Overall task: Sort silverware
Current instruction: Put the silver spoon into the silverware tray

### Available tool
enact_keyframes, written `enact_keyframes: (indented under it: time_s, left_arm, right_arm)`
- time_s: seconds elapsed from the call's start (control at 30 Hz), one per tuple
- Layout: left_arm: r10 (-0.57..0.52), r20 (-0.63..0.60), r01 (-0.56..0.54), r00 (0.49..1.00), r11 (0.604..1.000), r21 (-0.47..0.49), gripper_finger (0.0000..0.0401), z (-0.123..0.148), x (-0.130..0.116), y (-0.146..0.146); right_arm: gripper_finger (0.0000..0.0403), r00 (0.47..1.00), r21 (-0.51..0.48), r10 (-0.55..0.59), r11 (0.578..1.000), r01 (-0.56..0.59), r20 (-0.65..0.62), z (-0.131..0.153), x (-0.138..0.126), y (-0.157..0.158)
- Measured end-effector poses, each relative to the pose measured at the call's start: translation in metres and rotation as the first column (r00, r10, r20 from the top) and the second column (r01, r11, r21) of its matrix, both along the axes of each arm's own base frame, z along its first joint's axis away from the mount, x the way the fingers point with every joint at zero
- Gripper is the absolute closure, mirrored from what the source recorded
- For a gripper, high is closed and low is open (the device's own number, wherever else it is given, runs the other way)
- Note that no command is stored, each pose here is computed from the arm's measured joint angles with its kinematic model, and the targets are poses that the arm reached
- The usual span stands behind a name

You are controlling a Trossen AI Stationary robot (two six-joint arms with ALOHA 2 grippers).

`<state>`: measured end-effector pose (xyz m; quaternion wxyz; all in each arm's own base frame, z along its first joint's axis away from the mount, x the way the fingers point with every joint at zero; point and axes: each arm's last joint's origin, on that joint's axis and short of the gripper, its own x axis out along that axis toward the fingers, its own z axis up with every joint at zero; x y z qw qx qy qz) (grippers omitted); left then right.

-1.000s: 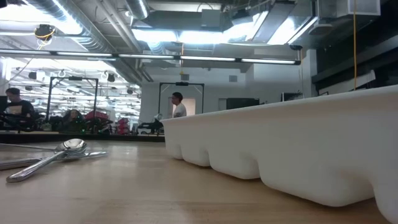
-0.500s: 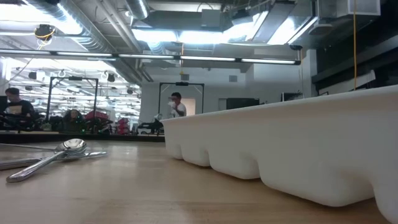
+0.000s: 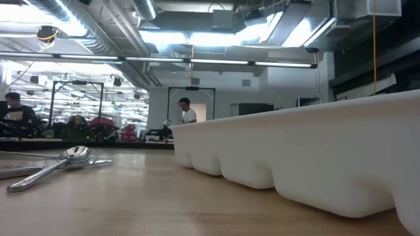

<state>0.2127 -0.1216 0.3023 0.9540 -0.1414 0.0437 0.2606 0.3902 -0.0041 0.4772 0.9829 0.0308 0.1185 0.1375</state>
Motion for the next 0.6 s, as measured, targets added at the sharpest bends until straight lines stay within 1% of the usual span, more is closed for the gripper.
enact_keyframes:
  time_s: [0.07, 0.1, 0.13, 0.23, 0.37, 0.43, 0.5, 0.6]
  left_arm:
    - [0.014, -0.030, -0.012, 0.999, 0.999, 0.053, 0.0356, 0.000, 0.003, 0.005]
    - [0.021, -0.035, -0.019, 0.999, 0.998, 0.063, 0.0356, 0.000, 0.004, 0.007]
    - [0.028, -0.035, -0.025, 0.999, 0.998, 0.066, 0.0356, 0.000, 0.005, 0.009]
    - [0.033, 0.004, -0.034, 0.999, 0.999, 0.026, 0.0356, 0.005, 0.004, 0.011]
    - [-0.013, 0.052, 0.014, 0.999, 1.000, -0.008, 0.0356, 0.018, -0.010, 0.008]
    - [-0.029, 0.085, 0.031, 0.996, 0.999, -0.019, 0.0356, 0.025, -0.019, 0.006]
    - [-0.006, 0.115, 0.009, 0.993, 1.000, -0.017, 0.0356, 0.031, -0.028, 0.004]
    - [0.046, 0.120, -0.049, 0.992, 0.999, 0.020, 0.0356, 0.035, -0.037, 0.001]
  right_arm:
    - [0.0403, 1.000, -0.004, 0.001, 1.000, -0.001, 0.001, 0.000, 0.000, 0.000]
    - [0.0403, 1.000, -0.004, 0.001, 1.000, -0.001, 0.001, 0.000, 0.000, 0.000]
    - [0.0403, 1.000, -0.004, 0.001, 1.000, -0.001, 0.001, 0.000, 0.000, 0.000]
    - [0.0403, 1.000, -0.005, 0.001, 1.000, -0.001, 0.002, 0.000, 0.000, 0.000]
    - [0.0403, 1.000, -0.040, 0.006, 0.999, -0.005, 0.016, 0.000, 0.000, 0.000]
    - [0.0403, 1.000, -0.059, -0.013, 0.998, 0.014, 0.020, 0.000, 0.000, -0.001]
    - [0.0403, 0.999, -0.065, -0.034, 0.997, 0.035, 0.020, 0.000, 0.000, -0.001]
    - [0.0403, 0.998, -0.082, -0.052, 0.995, 0.054, 0.024, 0.000, 0.001, -0.002]
